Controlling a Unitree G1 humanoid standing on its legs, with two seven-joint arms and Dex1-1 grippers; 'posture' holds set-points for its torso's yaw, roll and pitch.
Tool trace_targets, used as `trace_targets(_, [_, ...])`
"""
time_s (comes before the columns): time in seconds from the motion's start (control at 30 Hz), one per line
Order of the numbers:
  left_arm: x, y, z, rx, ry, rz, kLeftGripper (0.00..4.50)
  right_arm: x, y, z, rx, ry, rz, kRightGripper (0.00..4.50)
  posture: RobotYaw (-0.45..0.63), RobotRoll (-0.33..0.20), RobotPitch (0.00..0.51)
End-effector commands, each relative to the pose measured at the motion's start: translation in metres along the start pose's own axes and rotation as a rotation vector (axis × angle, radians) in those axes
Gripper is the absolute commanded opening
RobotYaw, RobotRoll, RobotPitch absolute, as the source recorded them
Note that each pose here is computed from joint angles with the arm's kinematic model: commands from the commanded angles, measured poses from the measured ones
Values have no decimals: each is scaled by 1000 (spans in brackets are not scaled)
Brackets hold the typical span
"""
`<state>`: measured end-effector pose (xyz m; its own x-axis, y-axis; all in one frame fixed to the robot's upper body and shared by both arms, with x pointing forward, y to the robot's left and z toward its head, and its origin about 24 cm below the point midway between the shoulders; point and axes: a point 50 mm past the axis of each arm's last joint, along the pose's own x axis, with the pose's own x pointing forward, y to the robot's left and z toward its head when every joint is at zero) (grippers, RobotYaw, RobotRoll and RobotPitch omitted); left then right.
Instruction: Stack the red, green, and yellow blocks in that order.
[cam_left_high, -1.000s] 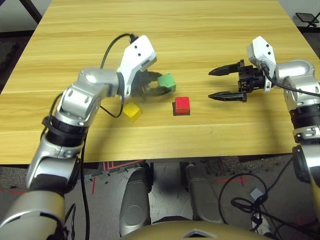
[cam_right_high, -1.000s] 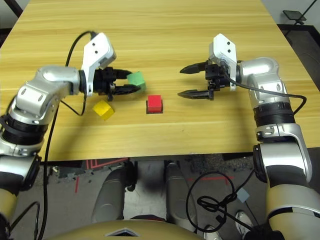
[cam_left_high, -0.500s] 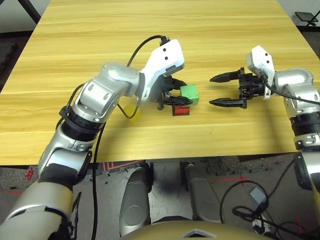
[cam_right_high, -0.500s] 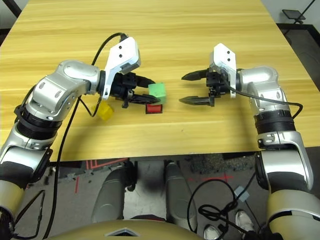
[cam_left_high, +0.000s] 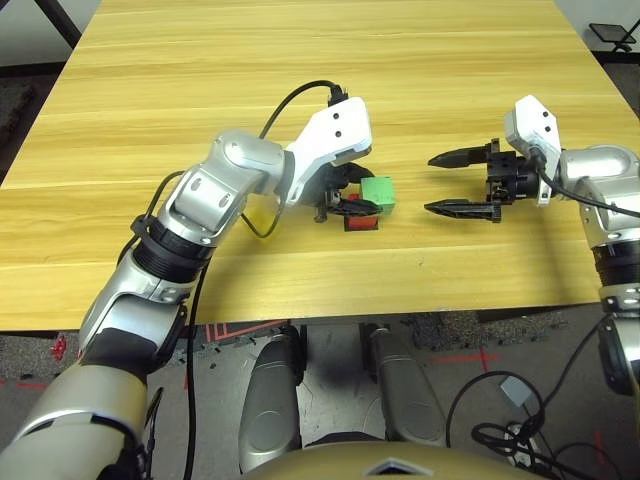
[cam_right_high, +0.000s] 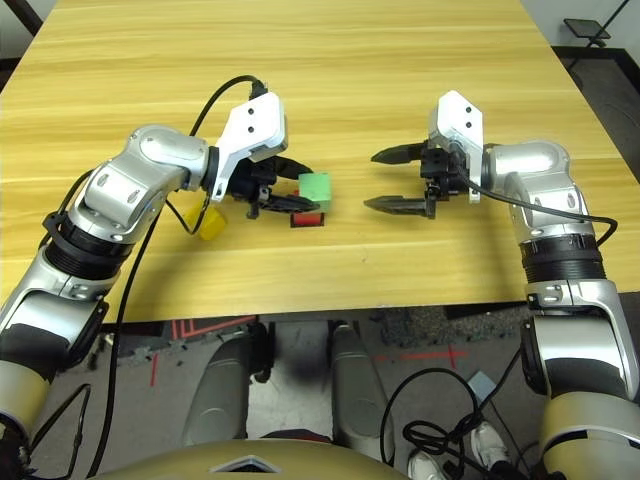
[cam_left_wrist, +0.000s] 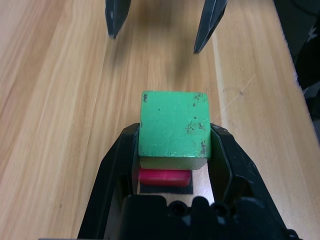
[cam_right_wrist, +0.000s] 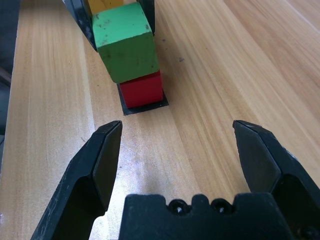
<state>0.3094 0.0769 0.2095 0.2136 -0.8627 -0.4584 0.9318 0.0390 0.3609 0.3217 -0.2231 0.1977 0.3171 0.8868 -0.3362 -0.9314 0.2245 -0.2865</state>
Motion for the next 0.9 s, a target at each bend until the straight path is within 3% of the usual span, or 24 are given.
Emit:
trace_targets(0.03, [1,-4,-5,13,14,-19,2034,-6,2,1,0,0,-10,4500,16,10,268])
trace_targets(0.8, [4,-2,-10,-17,3,5,2034,-4,3,1,10,-1,-3,4500,21,0,272])
trace_targets(0.9, [3,-3,-11,-25,1,10,2950,-4,3,1,9,0,-2,4500,29,0,267])
